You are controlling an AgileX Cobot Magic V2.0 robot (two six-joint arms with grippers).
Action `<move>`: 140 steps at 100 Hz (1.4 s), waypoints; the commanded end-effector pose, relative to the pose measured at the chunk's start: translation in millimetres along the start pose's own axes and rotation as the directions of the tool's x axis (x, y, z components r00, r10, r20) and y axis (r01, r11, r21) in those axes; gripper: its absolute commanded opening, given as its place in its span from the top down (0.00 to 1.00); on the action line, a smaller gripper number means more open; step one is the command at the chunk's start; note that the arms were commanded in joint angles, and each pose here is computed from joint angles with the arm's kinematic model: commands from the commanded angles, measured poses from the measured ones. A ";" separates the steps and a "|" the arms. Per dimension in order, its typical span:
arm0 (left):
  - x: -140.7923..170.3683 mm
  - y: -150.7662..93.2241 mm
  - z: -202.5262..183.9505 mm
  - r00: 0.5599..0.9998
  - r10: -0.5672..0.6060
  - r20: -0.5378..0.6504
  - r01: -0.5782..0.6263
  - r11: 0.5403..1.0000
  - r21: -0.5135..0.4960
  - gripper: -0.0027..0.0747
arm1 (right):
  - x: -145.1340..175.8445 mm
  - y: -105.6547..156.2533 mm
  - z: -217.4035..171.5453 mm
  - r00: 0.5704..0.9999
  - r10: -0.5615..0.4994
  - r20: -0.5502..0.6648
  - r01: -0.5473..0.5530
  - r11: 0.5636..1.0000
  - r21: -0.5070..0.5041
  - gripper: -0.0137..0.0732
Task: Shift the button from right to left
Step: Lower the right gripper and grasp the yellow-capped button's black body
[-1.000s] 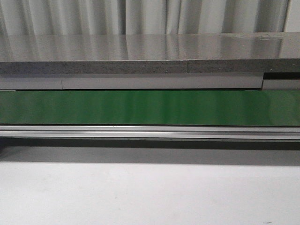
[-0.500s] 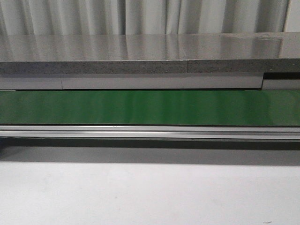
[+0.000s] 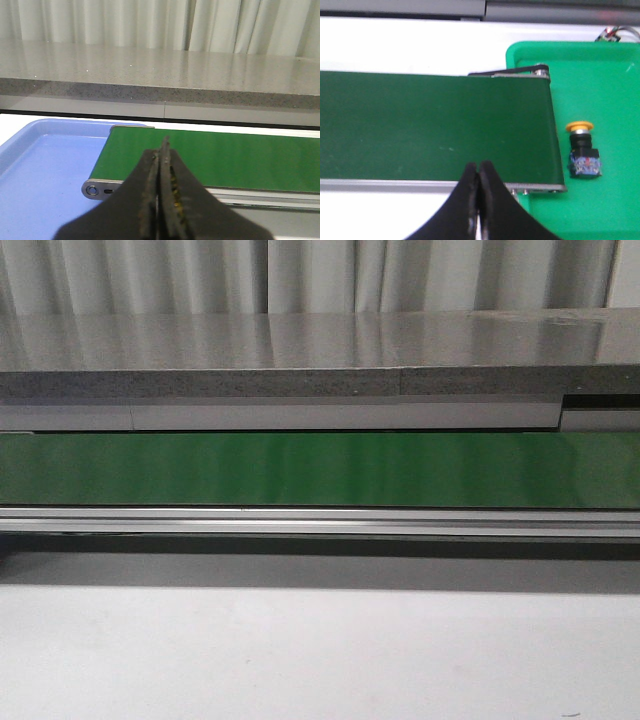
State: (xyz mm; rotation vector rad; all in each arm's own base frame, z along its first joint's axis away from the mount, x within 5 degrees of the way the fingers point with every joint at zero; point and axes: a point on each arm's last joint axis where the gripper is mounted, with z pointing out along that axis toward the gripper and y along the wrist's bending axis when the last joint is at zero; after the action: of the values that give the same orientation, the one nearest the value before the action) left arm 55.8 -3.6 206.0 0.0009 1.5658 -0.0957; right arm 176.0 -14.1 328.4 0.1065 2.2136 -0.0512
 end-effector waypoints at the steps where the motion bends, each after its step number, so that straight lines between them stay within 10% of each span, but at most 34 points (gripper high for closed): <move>1: 6.9 0.8 -0.6 0.998 -0.008 0.059 0.008 1.000 0.000 0.99 | -16.4 -4.0 2.4 1.000 -0.013 -0.006 0.013 1.000 0.027 0.92; 21: 6.9 0.8 -0.6 0.998 -0.008 0.059 0.008 1.000 0.000 0.99 | -19.0 -29.9 19.4 0.984 0.040 -0.176 -0.014 0.989 0.146 0.78; 44: 6.9 0.8 -0.6 0.998 -0.008 0.059 0.008 1.000 0.000 0.99 | -13.7 -64.0 26.5 0.965 0.120 -0.233 -0.051 0.958 0.281 0.06; 80: 6.9 0.8 -0.6 0.998 -0.008 0.059 0.008 1.000 0.000 0.99 | -6.3 -106.6 44.4 0.949 0.211 -0.232 -0.107 0.912 0.395 0.12; 140: 6.9 0.8 -0.6 0.998 -0.008 0.059 0.008 1.000 0.000 0.99 | -4.3 -133.4 137.5 0.911 0.145 -0.386 -0.051 0.968 0.245 0.12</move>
State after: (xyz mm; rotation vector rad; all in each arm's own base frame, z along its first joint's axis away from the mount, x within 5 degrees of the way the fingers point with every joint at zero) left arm 55.8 -3.6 206.0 0.0009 1.5658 -0.0957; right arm 264.4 -150.4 231.4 0.4106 2.6847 -0.2148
